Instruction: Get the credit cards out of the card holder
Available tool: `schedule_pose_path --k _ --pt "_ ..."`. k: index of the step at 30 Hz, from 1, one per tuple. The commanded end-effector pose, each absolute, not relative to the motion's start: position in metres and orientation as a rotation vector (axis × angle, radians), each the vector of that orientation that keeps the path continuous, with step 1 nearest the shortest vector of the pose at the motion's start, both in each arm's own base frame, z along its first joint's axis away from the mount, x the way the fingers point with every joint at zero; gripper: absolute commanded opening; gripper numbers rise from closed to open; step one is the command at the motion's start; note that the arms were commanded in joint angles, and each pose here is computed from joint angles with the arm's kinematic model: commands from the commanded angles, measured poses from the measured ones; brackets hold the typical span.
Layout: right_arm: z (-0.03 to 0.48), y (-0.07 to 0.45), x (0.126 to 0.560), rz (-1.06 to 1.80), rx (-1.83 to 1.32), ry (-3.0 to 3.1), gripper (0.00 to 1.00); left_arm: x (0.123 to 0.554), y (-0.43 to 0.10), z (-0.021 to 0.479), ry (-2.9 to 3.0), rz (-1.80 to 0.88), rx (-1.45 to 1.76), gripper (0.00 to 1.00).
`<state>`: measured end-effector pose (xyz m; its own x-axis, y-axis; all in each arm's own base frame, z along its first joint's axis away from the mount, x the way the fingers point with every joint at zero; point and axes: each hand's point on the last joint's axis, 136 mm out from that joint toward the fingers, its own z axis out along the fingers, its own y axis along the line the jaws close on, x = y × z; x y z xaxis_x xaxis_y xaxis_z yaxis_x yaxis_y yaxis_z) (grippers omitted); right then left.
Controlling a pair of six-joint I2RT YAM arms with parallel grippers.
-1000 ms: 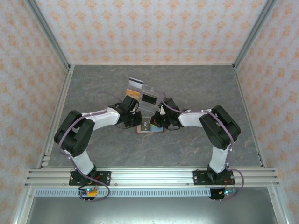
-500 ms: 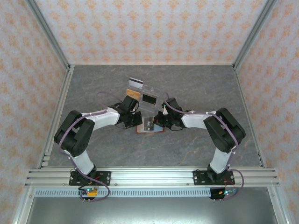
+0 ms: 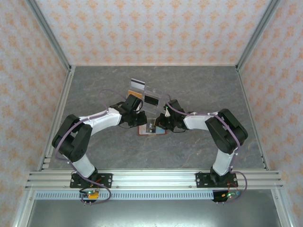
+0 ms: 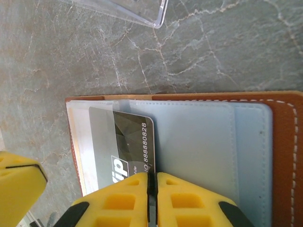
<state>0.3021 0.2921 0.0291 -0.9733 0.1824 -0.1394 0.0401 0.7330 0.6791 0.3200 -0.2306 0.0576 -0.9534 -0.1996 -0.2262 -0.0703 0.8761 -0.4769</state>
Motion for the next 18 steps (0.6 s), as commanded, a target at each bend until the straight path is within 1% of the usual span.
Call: schedule_pose_path --k 1,5,11,15,18 --pt "0.022 0.289 0.303 1.04 0.197 2.764 0.13 0.321 -0.232 0.046 2.806 -0.658 -0.198 0.11" --pt "0.022 0.289 0.302 1.041 0.196 2.763 0.14 0.321 -0.227 0.032 2.827 -0.613 -0.24 0.06" --pt "0.021 0.292 0.301 1.07 0.189 2.766 0.16 0.319 -0.224 0.022 2.841 -0.597 -0.28 0.03" --pt "0.028 0.304 0.302 1.186 0.163 2.728 0.18 0.315 -0.218 0.016 2.852 -0.562 -0.306 0.0" --pt "0.032 0.311 0.304 1.249 0.162 2.696 0.18 0.314 -0.218 0.013 2.857 -0.562 -0.316 0.0"
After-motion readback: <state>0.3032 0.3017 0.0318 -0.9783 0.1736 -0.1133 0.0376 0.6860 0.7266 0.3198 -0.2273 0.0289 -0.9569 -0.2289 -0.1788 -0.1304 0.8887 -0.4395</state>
